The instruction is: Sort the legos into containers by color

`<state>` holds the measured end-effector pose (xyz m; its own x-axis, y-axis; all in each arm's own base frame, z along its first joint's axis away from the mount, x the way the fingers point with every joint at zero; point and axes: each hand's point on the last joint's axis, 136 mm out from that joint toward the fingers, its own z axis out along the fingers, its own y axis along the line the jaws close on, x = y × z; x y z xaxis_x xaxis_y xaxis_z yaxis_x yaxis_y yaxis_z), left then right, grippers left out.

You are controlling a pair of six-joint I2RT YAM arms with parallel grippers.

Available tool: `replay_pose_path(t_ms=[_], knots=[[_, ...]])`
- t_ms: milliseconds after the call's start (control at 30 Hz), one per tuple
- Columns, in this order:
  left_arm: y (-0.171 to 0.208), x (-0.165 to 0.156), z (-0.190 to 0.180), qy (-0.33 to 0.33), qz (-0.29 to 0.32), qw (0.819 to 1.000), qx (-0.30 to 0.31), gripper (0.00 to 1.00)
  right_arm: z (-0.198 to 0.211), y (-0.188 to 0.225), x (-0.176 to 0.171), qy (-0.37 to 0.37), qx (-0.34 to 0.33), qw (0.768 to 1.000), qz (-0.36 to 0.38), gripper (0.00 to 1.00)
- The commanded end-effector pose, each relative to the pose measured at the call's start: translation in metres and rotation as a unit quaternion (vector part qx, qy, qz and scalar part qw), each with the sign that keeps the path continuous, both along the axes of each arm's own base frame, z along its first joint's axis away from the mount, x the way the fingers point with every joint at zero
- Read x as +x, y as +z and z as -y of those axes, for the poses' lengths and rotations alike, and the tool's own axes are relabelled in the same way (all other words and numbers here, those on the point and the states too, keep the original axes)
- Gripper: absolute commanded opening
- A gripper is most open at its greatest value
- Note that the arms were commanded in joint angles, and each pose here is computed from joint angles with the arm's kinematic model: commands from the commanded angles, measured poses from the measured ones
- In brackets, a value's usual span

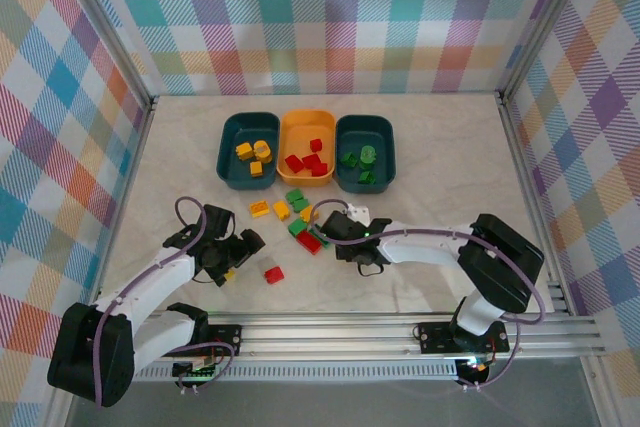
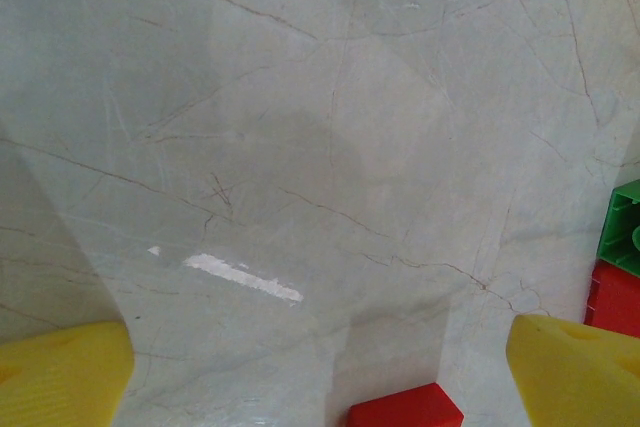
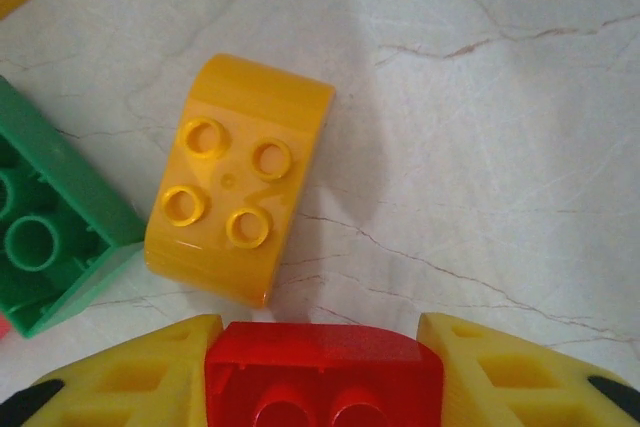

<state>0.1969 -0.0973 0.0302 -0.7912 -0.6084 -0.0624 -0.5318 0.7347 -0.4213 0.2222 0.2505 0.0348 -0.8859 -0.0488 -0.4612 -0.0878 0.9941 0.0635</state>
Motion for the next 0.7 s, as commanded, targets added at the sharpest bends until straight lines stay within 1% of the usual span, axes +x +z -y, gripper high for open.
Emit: replay_pose_path(t_ms=[0,133,233,300,367,467,567,667], knots=[[0.008,0.022,0.024,-0.034,0.057,0.997,-0.043,0.97,0.003,0.028,0.012,0.008,-0.003,0.999,0.040,0.39],[0.009,0.025,0.028,-0.034,0.054,0.997,-0.052,0.97,-0.012,0.071,0.042,0.026,0.027,0.995,0.094,0.39],[0.012,0.029,0.034,-0.035,0.048,0.996,-0.062,0.96,-0.025,0.101,0.082,0.028,0.057,0.988,0.138,0.39],[0.017,0.031,0.039,-0.041,0.048,0.996,-0.063,0.96,-0.033,0.109,0.113,0.031,0.072,0.986,0.147,0.39],[0.020,0.031,0.042,-0.048,0.045,0.996,-0.060,0.96,-0.046,0.107,0.145,0.045,0.083,0.986,0.139,0.38],[0.020,0.028,0.042,-0.051,0.041,0.997,-0.049,0.96,-0.065,0.101,0.186,0.068,0.067,0.986,0.139,0.38],[0.019,0.024,0.039,-0.049,0.035,0.997,-0.041,0.96,-0.082,0.094,0.218,0.087,0.054,0.986,0.134,0.38],[0.023,0.022,0.038,-0.048,0.037,0.997,-0.041,0.96,-0.092,0.086,0.241,0.102,0.035,0.986,0.124,0.39]])
